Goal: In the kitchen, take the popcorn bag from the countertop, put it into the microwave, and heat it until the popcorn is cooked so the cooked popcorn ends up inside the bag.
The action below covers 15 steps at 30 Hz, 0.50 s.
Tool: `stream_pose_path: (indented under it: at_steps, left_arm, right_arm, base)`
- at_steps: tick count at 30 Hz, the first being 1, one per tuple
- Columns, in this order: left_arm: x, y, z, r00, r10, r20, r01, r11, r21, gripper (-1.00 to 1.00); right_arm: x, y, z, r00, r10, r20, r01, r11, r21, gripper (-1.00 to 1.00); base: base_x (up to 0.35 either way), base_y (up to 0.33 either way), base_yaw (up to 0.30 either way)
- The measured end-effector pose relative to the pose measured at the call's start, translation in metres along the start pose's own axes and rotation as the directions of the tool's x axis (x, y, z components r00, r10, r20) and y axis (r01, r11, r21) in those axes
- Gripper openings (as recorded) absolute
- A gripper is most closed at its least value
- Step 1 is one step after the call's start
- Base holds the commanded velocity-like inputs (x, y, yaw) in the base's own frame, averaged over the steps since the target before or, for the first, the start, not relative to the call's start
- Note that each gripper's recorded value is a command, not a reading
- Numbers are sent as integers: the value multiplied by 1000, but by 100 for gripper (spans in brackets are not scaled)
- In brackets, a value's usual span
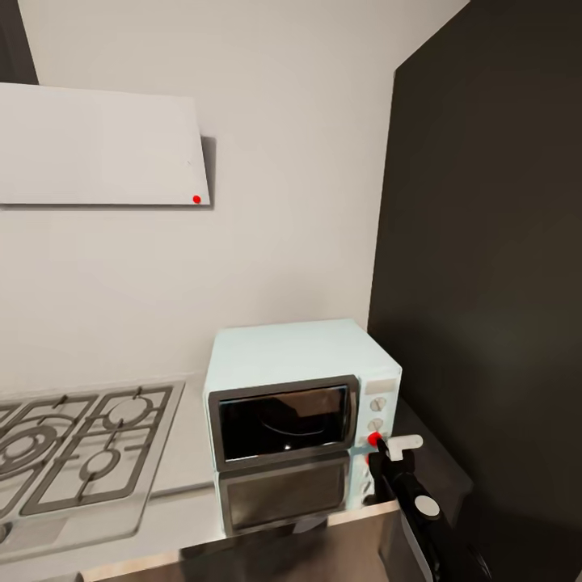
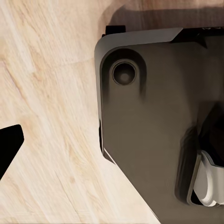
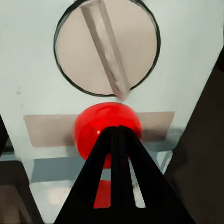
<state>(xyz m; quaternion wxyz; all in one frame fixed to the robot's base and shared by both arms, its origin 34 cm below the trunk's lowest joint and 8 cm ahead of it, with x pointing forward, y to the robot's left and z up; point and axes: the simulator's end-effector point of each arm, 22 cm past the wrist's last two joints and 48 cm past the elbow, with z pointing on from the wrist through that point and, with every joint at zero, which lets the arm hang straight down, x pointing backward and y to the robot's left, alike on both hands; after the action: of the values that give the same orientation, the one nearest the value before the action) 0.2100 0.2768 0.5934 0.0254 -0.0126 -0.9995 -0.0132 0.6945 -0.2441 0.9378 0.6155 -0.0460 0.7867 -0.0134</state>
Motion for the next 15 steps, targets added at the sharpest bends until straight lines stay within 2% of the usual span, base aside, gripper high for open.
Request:
stream_pose_path:
  at_steps: [13,15]
  left_arm:
    - [0,0,0,1000,0,2,0,1000,0,100]
    - [0,0,-1,1000,0,3,0,1000,0,100]
  right_arm:
    - [2,-1,-1,1000,0,-1,0,1000,1,-100]
    - [4,-1,-5,1000,2,-3,-2,1000,3,-100]
  base:
    - [23,8,0]
    - [204,0,0]
